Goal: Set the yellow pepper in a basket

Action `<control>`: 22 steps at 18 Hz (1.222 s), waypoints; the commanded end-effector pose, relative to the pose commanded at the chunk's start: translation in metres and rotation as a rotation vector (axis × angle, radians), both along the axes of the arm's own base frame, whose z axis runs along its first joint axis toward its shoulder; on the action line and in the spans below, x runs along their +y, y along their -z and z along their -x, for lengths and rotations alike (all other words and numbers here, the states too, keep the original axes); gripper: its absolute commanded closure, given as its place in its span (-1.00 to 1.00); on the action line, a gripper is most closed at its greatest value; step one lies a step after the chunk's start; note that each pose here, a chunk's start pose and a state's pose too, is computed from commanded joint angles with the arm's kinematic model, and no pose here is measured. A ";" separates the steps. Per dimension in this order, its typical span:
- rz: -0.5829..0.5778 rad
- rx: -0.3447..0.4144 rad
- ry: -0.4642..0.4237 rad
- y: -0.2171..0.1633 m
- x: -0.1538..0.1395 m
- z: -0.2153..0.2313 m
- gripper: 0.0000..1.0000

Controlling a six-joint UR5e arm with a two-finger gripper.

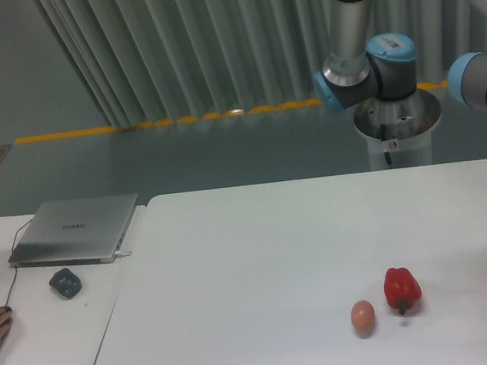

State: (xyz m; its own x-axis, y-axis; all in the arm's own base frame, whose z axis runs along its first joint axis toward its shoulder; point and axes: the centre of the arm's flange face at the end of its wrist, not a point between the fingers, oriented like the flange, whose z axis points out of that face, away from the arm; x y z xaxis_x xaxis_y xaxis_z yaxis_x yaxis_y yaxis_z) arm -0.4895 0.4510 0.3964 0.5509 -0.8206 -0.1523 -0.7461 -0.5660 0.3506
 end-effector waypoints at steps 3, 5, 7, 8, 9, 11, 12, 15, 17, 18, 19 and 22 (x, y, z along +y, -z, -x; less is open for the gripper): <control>0.006 0.003 0.009 0.001 0.005 -0.005 -1.00; 0.005 0.002 0.021 0.001 0.011 -0.011 -1.00; 0.005 0.002 0.023 0.001 0.012 -0.012 -1.00; 0.004 0.001 0.023 0.001 0.012 -0.012 -1.00; 0.006 0.001 0.028 0.001 0.014 -0.014 -1.00; 0.007 0.000 0.031 0.002 0.015 -0.016 -1.00; 0.008 -0.002 0.031 0.003 0.015 -0.016 -1.00; 0.008 -0.002 0.031 0.003 0.015 -0.017 -1.00; 0.007 0.000 0.031 0.002 0.015 -0.016 -1.00; 0.007 -0.002 0.031 0.003 0.015 -0.017 -1.00; 0.007 -0.002 0.033 0.003 0.016 -0.017 -1.00; 0.007 -0.004 0.037 0.003 0.018 -0.020 -1.00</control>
